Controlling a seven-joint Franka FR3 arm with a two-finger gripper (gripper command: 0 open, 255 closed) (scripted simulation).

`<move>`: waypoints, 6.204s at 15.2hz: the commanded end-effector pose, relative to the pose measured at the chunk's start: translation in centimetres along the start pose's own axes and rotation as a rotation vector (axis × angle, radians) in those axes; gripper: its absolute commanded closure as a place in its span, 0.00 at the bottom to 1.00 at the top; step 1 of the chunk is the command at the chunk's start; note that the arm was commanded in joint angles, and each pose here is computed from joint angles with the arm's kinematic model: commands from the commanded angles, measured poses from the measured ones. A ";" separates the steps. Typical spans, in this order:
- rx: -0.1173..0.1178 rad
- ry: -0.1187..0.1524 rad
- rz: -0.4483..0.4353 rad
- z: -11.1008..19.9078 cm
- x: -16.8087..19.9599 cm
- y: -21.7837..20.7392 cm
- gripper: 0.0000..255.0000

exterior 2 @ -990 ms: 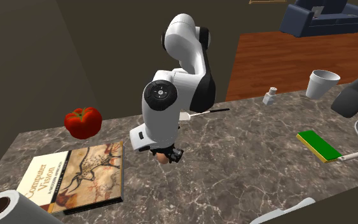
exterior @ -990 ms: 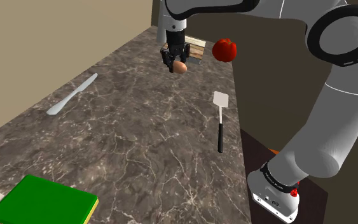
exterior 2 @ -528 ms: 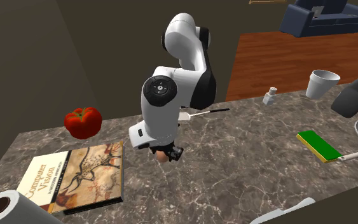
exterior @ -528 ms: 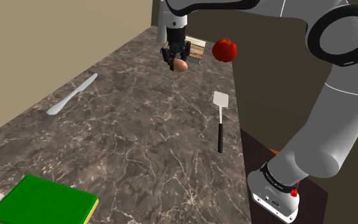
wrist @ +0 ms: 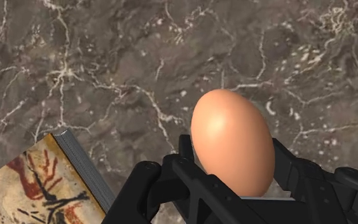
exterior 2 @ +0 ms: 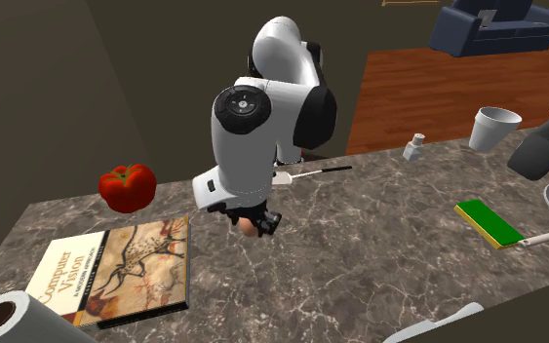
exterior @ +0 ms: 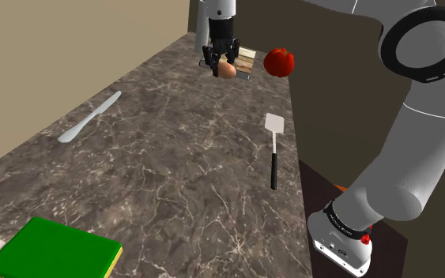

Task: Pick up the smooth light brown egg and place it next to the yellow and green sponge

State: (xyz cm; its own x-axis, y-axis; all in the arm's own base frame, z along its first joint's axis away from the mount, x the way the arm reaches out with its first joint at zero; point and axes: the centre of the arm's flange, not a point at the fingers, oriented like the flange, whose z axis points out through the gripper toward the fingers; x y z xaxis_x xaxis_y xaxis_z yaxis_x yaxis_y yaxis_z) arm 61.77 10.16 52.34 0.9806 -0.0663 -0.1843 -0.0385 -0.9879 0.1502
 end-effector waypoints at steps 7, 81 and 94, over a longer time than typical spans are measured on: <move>0.000 0.000 0.000 -4.1 -0.8 0.6 1.00; 0.000 0.000 0.000 2.5 -28.8 -46.1 0.00; 0.000 0.000 0.000 -2.5 -28.8 -46.1 0.00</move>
State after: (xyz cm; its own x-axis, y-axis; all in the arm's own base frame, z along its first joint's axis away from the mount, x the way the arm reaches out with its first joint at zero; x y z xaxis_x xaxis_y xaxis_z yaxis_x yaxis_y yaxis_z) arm 35.79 57.95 53.11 0.9806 -0.0663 -0.1845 -0.0385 -0.9879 0.1503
